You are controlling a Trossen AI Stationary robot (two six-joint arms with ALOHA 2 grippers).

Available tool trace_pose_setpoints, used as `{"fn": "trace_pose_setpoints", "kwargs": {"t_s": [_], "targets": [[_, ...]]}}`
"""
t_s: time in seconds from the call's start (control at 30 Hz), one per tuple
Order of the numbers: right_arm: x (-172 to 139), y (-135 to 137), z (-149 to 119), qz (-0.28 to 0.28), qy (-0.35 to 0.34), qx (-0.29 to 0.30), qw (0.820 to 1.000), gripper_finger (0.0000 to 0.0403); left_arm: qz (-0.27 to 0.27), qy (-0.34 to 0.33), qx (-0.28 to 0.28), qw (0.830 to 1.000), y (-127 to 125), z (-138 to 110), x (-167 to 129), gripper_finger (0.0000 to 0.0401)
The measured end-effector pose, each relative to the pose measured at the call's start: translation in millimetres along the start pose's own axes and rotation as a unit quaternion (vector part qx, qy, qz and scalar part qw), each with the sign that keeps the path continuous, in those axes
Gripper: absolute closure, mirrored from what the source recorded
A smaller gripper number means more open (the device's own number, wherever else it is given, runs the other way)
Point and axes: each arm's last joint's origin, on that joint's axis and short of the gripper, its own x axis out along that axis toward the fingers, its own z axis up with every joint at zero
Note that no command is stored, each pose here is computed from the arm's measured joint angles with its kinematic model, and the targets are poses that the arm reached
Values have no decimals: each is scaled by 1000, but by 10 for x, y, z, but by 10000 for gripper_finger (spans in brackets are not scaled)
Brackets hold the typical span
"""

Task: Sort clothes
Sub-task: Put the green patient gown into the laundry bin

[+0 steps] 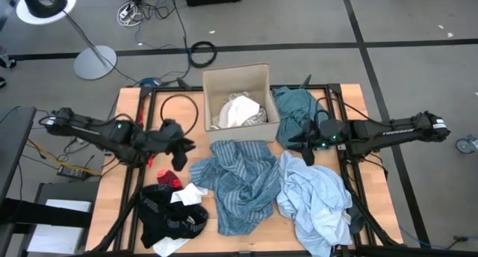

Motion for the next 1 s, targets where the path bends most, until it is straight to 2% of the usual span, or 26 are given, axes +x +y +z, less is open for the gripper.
{"fn": "trace_pose_setpoints", "kwargs": {"t_s": [0.27,0.47,0.57,0.67,0.83,1.0], "targets": [[-55,-55,-238,-50,112,80,989,244,-31,-6,9,999,44,-453,261,307],[-197,-63,-194,-97,159,100,977,258,-63,-36,1,997,86,-707,474,307],[-297,-43,-105,-116,163,94,975,267,-76,-50,-15,996,117,-812,546,307],[-383,-64,-40,-164,151,71,972,274,-81,-59,-26,995,161,-905,605,307],[-384,-127,7,-213,129,42,968,278,-95,-81,-41,991,192,-973,650,307],[-350,-232,19,-255,138,98,952,261,-103,-91,-47,989,197,-984,659,307]]}}
